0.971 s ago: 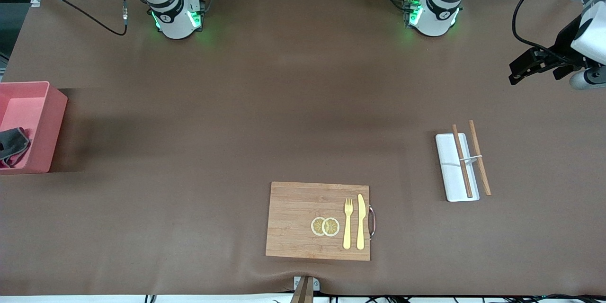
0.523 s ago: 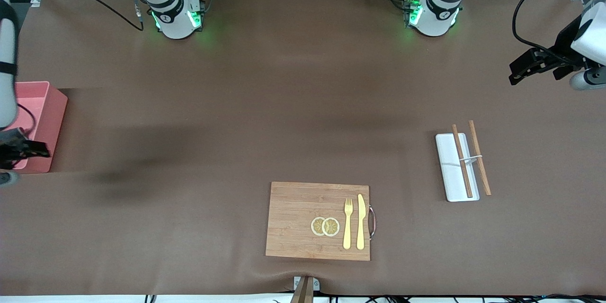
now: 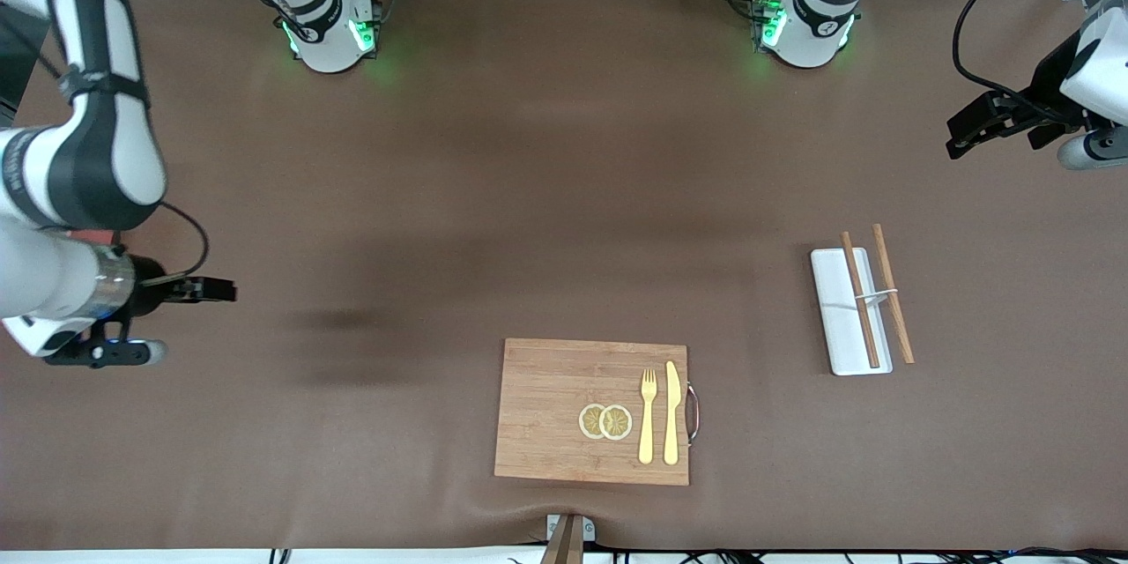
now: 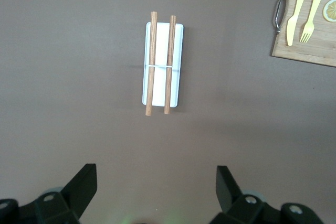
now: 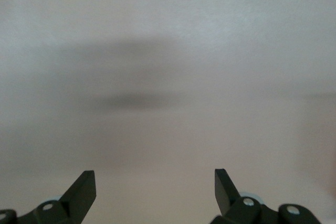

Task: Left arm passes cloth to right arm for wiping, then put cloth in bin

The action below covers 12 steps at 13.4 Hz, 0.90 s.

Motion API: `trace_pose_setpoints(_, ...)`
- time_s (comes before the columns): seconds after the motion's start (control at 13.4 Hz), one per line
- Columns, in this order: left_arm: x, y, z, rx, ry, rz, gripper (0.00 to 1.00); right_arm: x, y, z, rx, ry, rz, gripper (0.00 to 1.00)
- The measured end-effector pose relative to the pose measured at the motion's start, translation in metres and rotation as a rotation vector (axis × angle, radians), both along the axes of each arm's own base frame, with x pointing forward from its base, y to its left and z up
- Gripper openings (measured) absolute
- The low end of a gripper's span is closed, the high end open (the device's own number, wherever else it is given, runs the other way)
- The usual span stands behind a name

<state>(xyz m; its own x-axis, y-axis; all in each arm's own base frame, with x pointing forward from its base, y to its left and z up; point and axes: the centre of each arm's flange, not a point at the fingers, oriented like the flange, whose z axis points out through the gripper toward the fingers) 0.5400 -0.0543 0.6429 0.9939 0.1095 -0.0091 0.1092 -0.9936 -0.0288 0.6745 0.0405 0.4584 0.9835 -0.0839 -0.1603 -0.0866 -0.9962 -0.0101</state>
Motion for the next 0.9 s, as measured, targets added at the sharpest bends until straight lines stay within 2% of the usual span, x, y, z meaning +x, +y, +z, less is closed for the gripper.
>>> trace_pose_setpoints(0.22, 0.001, 0.000, -0.003, 0.000, 0.006, 0.001, 1.00, -0.024, 0.018, 0.044, -0.012, -0.032, -0.067, 1.00)
trace_pose_setpoints(0.52, 0.001, 0.000, -0.006, 0.001, 0.010, 0.000, 1.00, -0.071, -0.029, 0.102, -0.012, -0.075, -0.102, 1.00)
trace_pose_setpoints(0.75, 0.001, 0.000, -0.006, 0.001, 0.011, 0.000, 1.00, -0.091, -0.080, 0.129, 0.042, -0.116, -0.116, 1.00)
trace_pose_setpoints(0.9, 0.001, 0.000, -0.006, 0.001, 0.011, 0.001, 1.00, -0.103, -0.077, 0.142, 0.046, -0.131, -0.108, 1.00)
